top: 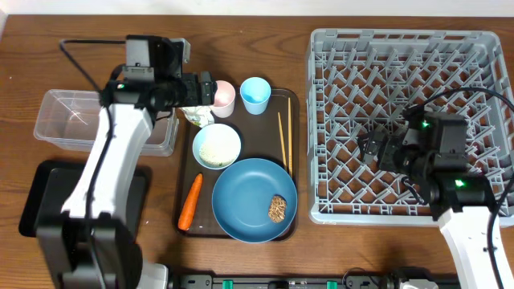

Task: Sort waste into correct bins and load items into the dishwasher rack
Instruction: 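Reach the left gripper over the pink cup on the tray, then close the left gripper on the pink cup's rim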

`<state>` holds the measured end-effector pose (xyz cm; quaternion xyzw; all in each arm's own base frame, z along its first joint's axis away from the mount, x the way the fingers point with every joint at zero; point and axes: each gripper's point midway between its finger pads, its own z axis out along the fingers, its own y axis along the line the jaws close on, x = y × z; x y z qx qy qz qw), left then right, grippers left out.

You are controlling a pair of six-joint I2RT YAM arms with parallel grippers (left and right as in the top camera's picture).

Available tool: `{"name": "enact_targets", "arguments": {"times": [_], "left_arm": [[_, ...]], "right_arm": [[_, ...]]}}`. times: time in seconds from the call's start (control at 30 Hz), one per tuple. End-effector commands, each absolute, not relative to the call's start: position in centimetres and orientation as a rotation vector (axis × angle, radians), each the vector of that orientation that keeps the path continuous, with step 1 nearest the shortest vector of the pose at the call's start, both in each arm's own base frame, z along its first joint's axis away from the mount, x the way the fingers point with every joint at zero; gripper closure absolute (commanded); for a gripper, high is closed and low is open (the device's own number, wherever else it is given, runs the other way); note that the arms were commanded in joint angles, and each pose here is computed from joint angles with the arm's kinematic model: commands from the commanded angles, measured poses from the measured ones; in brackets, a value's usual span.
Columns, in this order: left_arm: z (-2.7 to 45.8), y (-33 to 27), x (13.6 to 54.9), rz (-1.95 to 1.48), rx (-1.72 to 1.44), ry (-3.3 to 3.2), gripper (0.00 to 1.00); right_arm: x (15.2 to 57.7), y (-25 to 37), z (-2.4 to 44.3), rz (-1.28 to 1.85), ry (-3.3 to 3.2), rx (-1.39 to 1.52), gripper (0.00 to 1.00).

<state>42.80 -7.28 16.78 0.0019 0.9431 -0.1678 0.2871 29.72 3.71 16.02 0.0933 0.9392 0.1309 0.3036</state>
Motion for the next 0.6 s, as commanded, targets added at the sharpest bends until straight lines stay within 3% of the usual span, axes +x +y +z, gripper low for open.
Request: {"name": "enact_targets", "arguments": {"times": [0.0, 0.07, 0.57], "left_arm": [[15.6, -7.1, 44.5, -0.375, 0.007, 2.519, 0.22], [14.2, -7.3, 45.1, -0.326, 0.012, 2.536, 0.30], [7.2, -7.8, 46.3, -0.050, 0.099, 2.632, 0.44]], "right_arm": [[30.1, 3.9, 16.9, 0.365, 2.470, 0.234, 0.01], [30.1, 3.9, 16.8, 0.365, 2.471, 0.234, 0.01], [29.7, 4.3, 16.6, 0.396, 2.490, 0.228, 0.01]]}}
